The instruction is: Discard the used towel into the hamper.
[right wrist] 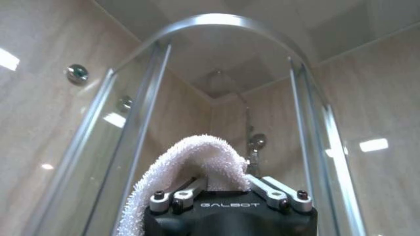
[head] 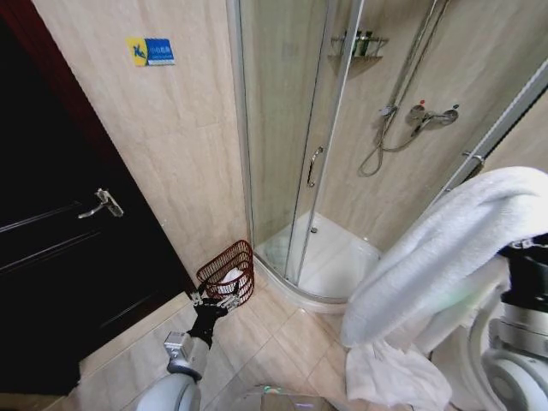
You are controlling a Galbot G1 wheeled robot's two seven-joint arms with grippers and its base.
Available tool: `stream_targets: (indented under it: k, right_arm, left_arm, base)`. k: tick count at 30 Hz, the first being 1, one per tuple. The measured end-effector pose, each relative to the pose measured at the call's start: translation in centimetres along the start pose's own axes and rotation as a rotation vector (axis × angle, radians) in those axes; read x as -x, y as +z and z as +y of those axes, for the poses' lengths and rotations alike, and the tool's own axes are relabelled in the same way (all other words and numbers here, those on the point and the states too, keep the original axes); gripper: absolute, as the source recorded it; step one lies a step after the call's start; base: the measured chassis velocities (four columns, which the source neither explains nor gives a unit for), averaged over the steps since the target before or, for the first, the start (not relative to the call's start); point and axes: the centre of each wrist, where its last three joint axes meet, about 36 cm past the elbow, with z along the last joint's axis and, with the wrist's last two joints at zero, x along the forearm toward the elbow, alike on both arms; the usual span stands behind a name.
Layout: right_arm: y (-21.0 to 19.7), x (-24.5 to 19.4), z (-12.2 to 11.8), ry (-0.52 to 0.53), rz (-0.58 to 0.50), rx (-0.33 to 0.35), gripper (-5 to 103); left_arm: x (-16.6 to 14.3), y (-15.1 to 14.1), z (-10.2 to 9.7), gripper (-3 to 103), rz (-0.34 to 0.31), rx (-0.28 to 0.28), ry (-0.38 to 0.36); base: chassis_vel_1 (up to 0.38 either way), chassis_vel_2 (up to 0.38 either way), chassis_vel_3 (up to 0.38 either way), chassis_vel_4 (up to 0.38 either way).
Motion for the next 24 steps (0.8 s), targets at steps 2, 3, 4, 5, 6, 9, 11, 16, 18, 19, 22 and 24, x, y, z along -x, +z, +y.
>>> stream_targets:
  k: [2, 3, 4, 5, 6, 9, 11, 16, 18, 19, 22, 24]
  right_arm:
    - [0.05, -0.01, 0.08, -0.006, 0.001, 0.004, 8]
    - [0.07, 0.00, 0.14, -0.009, 0.001, 0.006, 8]
    - [0.08, 0.02, 0.17, -0.013, 0.001, 0.007, 8]
    - [0.09, 0.03, 0.19, -0.016, 0.001, 0.007, 8]
    - [0.09, 0.03, 0.19, -0.016, 0.001, 0.007, 8]
    - [0.11, 0.04, 0.24, -0.023, 0.002, 0.008, 8]
    - [0.14, 0.02, 0.28, -0.025, 0.004, 0.009, 8]
    - [0.25, -0.05, 0.48, -0.034, 0.008, 0.010, 8]
    - [0.29, -0.08, 0.56, -0.036, 0.009, 0.011, 8]
    - [0.34, -0.10, 0.65, -0.039, 0.010, 0.011, 8]
    - [0.41, -0.13, 0.79, -0.044, 0.012, 0.013, 8]
    - [0.46, -0.10, 0.90, -0.047, 0.011, 0.015, 8]
  left_arm:
    - [0.00, 0.00, 0.00, 99, 0.000, 0.000, 0.000]
    - [0.00, 0.00, 0.00, 99, 0.000, 0.000, 0.000]
    - [0.00, 0.00, 0.00, 99, 0.000, 0.000, 0.000]
    - [0.00, 0.00, 0.00, 99, 0.000, 0.000, 0.000]
    - [0.00, 0.00, 0.00, 99, 0.000, 0.000, 0.000]
    - [0.00, 0.00, 0.00, 99, 0.000, 0.000, 0.000]
    - [0.00, 0.00, 0.00, 99, 0.000, 0.000, 0.000]
    - [0.00, 0.00, 0.00, 99, 0.000, 0.000, 0.000]
    - [0.00, 0.00, 0.00, 99, 0.000, 0.000, 0.000]
    - [0.00, 0.00, 0.00, 99, 0.000, 0.000, 0.000]
    - [0.00, 0.00, 0.00, 99, 0.000, 0.000, 0.000]
    - [0.00, 0.00, 0.00, 99, 0.000, 0.000, 0.000]
  base:
    - [0.000, 0.000, 0.000, 0.000]
    - [0.000, 0.000, 0.000, 0.000]
    - [0.000, 0.000, 0.000, 0.000]
    - [0.000, 0.000, 0.000, 0.000]
    - [0.000, 0.000, 0.000, 0.000]
    - [0.017, 0.004, 0.003, 0.010]
    - [0.000, 0.000, 0.000, 0.000]
    - [0.000, 0.000, 0.000, 0.000]
    - [0.000, 0.000, 0.000, 0.000]
    - [0.000, 0.000, 0.000, 0.000]
    - [0.000, 0.000, 0.000, 0.000]
    - [0.000, 0.000, 0.000, 0.000]
